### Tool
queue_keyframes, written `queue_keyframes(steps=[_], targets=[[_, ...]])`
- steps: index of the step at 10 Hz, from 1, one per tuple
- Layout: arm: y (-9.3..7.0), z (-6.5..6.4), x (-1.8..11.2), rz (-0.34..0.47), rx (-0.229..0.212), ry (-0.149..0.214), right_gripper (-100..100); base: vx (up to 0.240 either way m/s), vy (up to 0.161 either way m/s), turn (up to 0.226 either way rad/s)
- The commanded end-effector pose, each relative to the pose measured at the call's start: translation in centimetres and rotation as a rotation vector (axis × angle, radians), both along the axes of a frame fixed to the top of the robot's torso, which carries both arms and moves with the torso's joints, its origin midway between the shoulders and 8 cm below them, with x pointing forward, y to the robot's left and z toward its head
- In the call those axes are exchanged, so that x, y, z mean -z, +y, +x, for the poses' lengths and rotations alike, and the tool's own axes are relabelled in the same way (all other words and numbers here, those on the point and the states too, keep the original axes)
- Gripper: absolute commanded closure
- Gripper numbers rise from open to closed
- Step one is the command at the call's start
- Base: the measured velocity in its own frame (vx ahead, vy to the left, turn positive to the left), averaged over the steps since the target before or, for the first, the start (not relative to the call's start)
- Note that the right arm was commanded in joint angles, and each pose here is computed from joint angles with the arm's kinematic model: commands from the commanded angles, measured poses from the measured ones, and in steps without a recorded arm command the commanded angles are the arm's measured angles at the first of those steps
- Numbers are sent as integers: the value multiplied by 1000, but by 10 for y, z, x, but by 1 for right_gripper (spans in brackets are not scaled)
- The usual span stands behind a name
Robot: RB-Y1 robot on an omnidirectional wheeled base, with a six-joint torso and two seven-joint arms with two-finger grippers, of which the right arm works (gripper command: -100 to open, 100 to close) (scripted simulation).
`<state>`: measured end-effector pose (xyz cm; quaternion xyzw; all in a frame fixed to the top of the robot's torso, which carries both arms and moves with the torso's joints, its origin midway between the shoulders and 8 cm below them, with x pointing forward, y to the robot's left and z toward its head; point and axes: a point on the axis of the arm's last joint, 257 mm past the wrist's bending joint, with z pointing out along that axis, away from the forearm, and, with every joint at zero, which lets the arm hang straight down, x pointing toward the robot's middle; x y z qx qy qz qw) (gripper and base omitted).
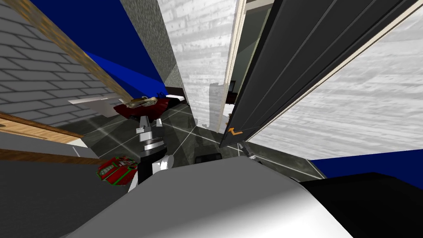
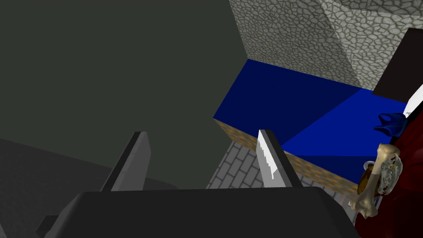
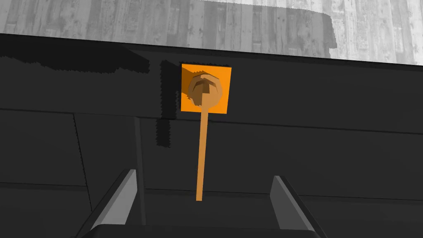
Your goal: Pull the door open
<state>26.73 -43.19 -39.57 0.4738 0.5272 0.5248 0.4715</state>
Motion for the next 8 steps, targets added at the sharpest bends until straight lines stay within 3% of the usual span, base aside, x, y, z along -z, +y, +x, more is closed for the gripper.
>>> queue_keyframes(steps=[1, 3, 5, 6, 8], targets=[[-2, -7, -2, 0, -8, -4, -100, -25, -25, -67], [-5, 5, -1, 0, 7, -3, -100, 69, 8, 40], [-5, 5, -1, 0, 7, -3, -100, 111, 17, 20], [-8, 17, -2, 0, 21, -4, -100, 123, 1, 82], [-11, 26, -3, 0, 33, -4, -100, 205, 22, 76]])
